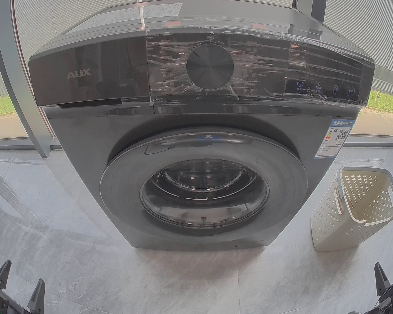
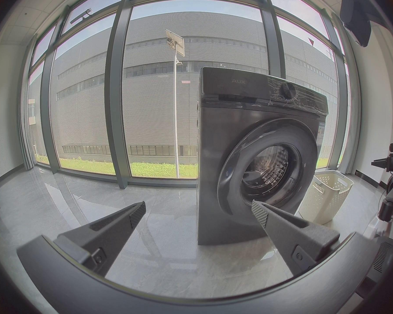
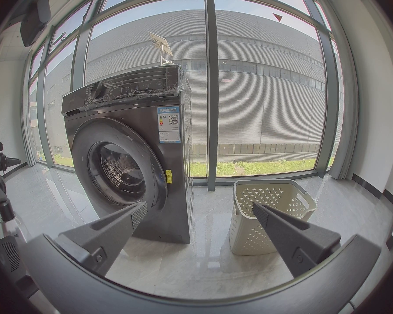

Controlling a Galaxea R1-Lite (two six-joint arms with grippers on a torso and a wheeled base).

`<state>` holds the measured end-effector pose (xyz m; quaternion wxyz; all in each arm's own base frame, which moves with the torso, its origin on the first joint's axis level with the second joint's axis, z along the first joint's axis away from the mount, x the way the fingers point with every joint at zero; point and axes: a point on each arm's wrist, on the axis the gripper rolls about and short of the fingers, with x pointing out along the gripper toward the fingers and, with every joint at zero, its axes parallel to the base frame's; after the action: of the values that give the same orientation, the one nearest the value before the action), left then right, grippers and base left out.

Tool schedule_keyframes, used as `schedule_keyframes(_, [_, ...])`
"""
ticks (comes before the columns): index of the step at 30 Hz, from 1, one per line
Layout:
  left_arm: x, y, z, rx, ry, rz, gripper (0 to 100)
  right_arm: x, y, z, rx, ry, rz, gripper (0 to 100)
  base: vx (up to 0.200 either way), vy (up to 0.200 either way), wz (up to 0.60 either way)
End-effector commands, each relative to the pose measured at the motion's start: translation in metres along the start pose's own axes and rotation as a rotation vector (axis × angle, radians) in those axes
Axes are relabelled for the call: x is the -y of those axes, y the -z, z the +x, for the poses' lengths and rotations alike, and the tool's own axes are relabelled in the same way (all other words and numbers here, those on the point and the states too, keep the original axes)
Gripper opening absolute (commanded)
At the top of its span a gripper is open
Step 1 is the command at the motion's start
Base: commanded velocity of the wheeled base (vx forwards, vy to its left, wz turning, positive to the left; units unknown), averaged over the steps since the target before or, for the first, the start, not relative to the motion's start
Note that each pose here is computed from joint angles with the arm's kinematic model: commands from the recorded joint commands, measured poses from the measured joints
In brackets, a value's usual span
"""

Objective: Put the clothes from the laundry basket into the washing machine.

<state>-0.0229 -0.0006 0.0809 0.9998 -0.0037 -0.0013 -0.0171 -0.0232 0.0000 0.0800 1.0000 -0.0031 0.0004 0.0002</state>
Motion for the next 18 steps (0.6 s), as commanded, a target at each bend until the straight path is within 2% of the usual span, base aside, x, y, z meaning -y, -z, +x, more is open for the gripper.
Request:
schedule_keyframes(1, [0.0,0.0048,-0.0001,0.0,-0.001,-0.002,100,0.0,0.0048,0.0015,-0.021,-0.001,0.0,100,0.0,0.0,0.0])
schedule_keyframes(18, [-0.0001,0.0048,-0.0001,0.0,-0.002,-0.006,100,-0.0001,0.0048,0.0015,-0.021,-0.004,-0.001,100,0.0,0.0,0.0])
